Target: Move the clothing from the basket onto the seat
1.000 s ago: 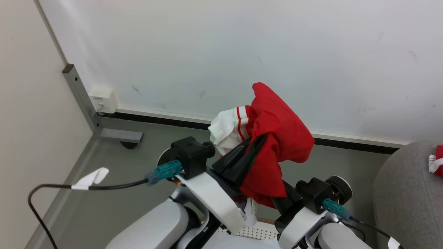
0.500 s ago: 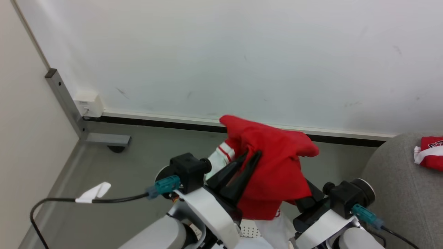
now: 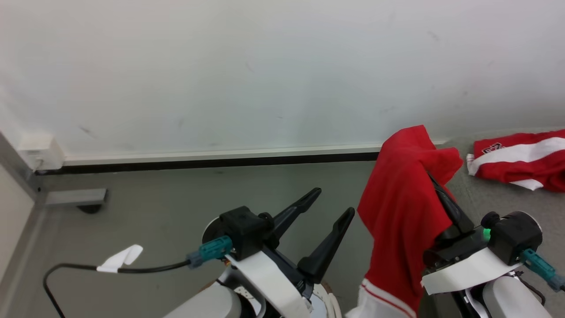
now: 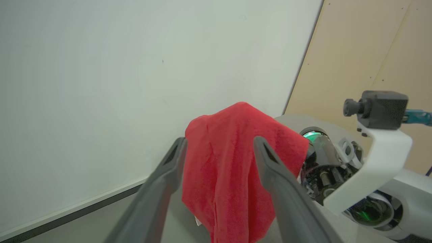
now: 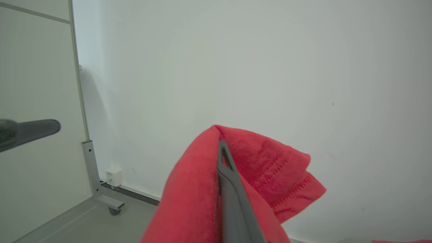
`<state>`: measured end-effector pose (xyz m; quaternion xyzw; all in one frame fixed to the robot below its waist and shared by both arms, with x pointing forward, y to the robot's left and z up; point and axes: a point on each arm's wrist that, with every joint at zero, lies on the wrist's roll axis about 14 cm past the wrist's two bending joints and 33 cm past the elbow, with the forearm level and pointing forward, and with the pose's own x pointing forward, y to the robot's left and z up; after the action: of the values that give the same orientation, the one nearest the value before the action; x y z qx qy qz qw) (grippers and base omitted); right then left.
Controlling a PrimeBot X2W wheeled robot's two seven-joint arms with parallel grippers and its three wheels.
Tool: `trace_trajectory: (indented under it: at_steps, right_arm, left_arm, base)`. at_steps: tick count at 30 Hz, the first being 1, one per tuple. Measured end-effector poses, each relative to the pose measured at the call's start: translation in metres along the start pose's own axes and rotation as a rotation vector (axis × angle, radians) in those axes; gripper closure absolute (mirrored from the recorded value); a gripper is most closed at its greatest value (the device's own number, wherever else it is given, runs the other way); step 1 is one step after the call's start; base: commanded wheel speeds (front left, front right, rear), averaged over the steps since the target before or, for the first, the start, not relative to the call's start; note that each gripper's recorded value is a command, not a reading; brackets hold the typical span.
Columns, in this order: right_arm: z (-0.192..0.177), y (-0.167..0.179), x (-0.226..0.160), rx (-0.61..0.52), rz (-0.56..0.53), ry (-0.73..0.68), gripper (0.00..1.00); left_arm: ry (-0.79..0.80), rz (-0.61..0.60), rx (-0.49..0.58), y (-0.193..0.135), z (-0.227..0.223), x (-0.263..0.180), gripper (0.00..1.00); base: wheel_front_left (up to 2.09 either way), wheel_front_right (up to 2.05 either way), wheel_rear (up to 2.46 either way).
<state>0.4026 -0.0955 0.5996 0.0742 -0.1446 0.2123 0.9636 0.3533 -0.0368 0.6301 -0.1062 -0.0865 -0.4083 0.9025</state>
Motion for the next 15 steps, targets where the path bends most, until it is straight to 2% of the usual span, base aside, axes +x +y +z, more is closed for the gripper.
trace_trajectory:
  at_steps: [5, 15]
  right_arm:
    - [0.016, -0.039, -0.027, -0.026, -0.132, -0.019, 1.00]
    - [0.030, -0.081, -0.085, -0.056, -0.332, -0.015, 1.00]
  left_arm:
    - [0.000, -0.124, -0.022, -0.026, -0.009, 0.021, 0.00]
    - [0.020, -0.324, -0.032, -0.067, -0.030, 0.049, 0.00]
  base:
    - [0.00, 0.00, 0.00]
    - [0.00, 0.00, 0.00]
